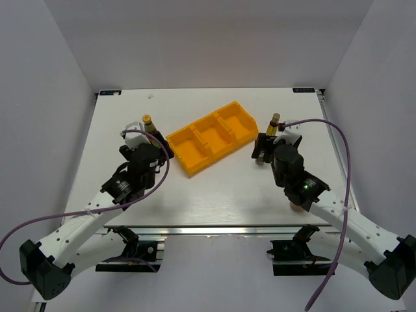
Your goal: Organize the condiment bottles
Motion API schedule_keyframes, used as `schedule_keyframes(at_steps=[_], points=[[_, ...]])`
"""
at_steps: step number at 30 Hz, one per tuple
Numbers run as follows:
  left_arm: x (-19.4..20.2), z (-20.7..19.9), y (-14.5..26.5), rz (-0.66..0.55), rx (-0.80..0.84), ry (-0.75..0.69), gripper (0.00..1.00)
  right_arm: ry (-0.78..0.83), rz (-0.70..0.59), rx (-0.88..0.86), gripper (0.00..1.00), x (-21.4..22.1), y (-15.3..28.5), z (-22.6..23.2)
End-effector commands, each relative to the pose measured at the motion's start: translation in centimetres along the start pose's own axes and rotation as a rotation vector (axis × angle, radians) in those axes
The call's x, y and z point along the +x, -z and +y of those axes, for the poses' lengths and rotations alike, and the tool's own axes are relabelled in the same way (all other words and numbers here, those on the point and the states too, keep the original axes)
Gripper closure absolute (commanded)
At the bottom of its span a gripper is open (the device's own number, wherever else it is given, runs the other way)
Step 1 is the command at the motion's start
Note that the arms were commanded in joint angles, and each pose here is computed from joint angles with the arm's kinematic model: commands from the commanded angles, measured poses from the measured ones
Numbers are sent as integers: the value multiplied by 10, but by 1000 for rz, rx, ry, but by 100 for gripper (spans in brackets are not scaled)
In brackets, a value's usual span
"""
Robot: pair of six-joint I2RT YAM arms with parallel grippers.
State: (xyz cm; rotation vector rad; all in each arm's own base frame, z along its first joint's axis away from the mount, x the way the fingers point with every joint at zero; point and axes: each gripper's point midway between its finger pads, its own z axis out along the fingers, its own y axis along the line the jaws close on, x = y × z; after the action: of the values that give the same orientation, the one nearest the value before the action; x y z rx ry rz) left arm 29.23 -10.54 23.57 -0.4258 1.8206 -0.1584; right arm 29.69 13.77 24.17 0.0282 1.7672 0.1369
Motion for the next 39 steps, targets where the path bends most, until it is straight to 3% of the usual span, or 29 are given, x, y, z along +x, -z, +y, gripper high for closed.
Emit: schedule_keyframes(at_steps=[1,5,9,14,20,31,39], points=[[-20,-2,-2,-40,0,-8,2,16,-46,7,11,-8,0,-3],[-30,-6,-22,-28,31,-35,2,57,-72,-83,11,-7,-3,11],[-38,-7,-46,2,57,-76,2,67,-65,-18,11,-6,-7,2],[-58,-31,-61,8,219,-194,2,76,-92,34,11,-18,-9,-5],[-58,-23,-93,69,229,-267,2,78,-103,59,11,-21,-12,-9],[-37,3,-145,146,173,-330,2,124,-16,110,11,5,-26,-14],[-23,22,-180,178,47,-369,4,163,53,138,11,23,-31,-17]])
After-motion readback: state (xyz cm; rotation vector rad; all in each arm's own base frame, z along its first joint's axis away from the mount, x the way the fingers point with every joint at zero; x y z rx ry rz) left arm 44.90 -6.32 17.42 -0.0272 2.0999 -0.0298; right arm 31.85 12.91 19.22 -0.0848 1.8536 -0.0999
